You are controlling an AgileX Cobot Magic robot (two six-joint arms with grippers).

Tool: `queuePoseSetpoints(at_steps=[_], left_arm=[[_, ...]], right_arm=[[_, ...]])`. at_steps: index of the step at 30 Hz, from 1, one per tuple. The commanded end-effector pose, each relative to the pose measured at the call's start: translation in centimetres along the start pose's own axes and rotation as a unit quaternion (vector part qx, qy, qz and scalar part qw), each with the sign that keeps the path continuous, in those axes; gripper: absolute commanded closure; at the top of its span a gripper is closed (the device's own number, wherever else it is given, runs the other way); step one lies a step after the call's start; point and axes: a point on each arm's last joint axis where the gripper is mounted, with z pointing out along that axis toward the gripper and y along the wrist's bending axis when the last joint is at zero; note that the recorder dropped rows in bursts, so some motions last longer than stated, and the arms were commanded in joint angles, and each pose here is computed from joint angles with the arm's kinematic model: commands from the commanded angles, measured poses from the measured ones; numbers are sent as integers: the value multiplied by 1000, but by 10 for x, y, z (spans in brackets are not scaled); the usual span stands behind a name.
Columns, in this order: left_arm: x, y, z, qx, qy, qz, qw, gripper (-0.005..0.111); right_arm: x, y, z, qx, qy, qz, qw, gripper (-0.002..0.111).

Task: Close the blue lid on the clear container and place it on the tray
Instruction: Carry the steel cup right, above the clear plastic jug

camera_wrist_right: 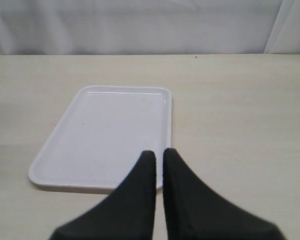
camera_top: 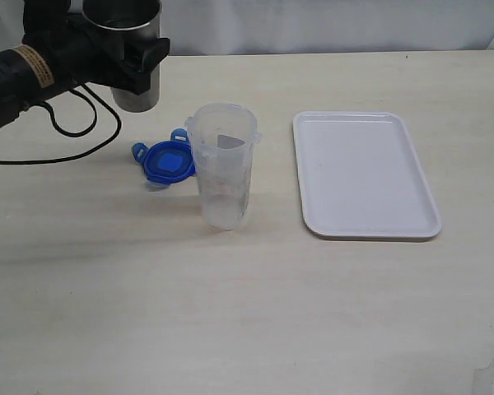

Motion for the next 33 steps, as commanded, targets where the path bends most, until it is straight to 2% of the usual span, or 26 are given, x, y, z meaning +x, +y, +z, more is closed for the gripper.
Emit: queuePoseSetpoints(at_steps=[1,10,17,29,31,33], left_arm=[[-24,-11,6,20,-57,1,998,107],[-26,-26,11,43,-60,4,997,107],[-26,-37,10,90,-65,44,993,107],[-32,-41,9,108,-94,44,989,107],[-33,-48,10,115,-96,42,988,107],[-34,-49,12,104,-99,36,989,107]], right_arm=[[0,-1,0,4,-1,-3,1000,103],[0,-1,0,4,-1,-3,1000,103],[0,-1,0,4,-1,-3,1000,103],[0,-1,0,4,-1,-3,1000,103],[0,-1,0,4,-1,-3,1000,103],[0,-1,0,4,-1,-3,1000,103]])
